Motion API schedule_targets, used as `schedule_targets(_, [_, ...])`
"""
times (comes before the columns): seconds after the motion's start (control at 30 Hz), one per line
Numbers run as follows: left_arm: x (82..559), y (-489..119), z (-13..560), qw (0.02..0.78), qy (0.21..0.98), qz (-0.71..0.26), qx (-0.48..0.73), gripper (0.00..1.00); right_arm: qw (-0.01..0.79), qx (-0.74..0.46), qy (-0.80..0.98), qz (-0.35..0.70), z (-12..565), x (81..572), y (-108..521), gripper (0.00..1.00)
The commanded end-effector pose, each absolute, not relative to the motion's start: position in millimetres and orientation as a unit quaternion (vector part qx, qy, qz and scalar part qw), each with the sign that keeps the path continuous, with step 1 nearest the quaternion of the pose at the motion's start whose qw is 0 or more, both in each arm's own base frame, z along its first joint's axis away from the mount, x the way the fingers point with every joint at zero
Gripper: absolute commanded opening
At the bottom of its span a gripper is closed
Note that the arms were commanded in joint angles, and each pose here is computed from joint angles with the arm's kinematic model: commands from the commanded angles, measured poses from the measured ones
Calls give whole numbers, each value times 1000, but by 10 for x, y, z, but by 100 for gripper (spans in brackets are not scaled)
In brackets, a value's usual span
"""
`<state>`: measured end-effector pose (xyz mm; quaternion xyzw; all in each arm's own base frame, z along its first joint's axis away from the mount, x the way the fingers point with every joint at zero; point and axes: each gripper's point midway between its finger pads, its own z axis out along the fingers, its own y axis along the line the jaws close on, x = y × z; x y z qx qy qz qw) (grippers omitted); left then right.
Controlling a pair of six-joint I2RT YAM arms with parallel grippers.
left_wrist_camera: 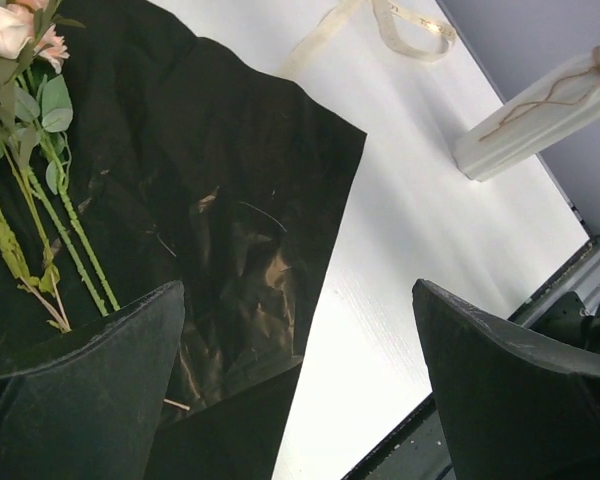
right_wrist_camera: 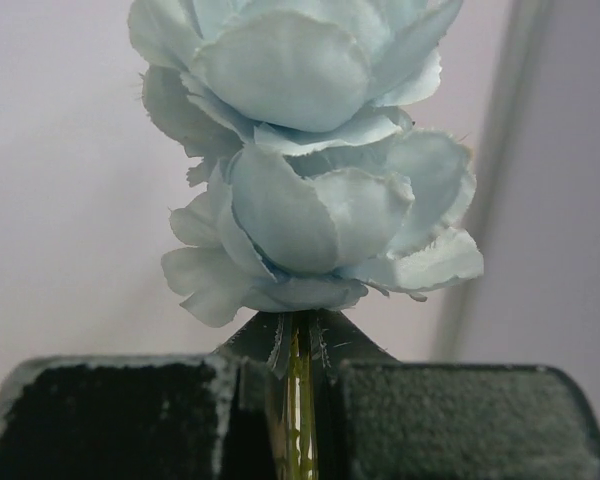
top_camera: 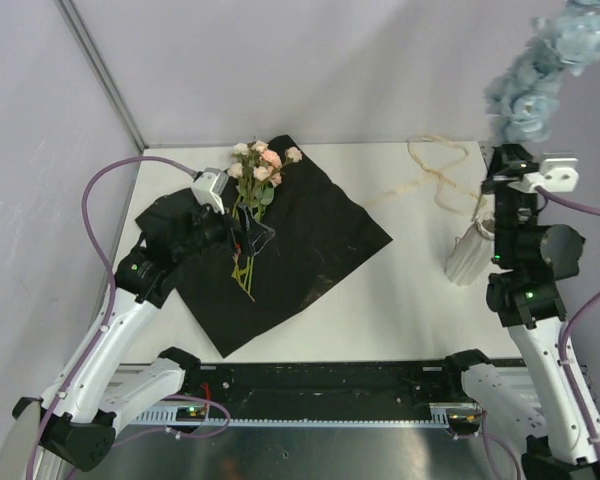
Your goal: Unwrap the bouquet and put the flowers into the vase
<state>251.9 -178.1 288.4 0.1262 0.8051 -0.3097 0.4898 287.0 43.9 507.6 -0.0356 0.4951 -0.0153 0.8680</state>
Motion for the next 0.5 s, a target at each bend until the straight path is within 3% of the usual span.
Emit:
schedule_targets(0.0, [2585, -1692, 2881, 506, 807, -279, 119, 100, 882, -28, 462, -83, 5361, 2701, 6, 0])
schedule_targets(0.23, [2645, -1596, 2845, 511, 815, -253, 104, 100, 888, 15, 450, -93, 5476, 2695, -422, 0])
schedule_targets(0.47, [2659, -1572, 2820, 510, 819, -245, 100, 100, 863, 41, 500, -62, 5147, 2900, -501, 0])
